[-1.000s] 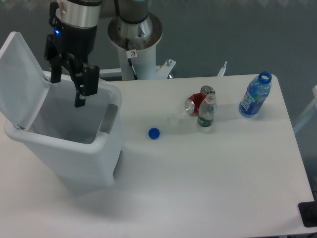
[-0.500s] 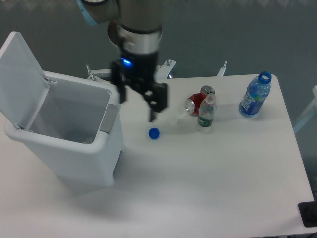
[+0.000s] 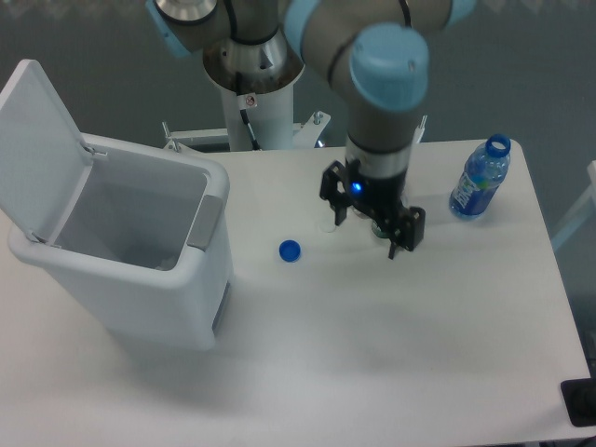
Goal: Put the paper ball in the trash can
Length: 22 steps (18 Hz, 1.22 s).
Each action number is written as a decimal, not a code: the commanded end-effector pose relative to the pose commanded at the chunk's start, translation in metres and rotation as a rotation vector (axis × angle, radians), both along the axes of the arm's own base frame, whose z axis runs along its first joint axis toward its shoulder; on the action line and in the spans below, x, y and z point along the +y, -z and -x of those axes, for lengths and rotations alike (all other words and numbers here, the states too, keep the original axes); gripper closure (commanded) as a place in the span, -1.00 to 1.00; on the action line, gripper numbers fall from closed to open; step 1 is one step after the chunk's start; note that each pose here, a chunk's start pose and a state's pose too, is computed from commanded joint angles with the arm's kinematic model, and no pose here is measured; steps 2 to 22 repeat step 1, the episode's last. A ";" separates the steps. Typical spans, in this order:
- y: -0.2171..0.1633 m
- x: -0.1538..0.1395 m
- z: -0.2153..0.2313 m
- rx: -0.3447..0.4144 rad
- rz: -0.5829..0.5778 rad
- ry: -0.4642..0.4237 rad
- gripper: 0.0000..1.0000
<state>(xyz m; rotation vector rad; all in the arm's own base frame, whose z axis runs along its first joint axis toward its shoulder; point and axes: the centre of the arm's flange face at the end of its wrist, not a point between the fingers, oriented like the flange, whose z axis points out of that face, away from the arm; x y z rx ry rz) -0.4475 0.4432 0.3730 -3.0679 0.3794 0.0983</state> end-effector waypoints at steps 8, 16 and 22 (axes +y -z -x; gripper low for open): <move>0.007 0.000 0.006 0.003 -0.001 0.008 -1.00; 0.007 0.000 0.006 0.003 -0.001 0.008 -1.00; 0.007 0.000 0.006 0.003 -0.001 0.008 -1.00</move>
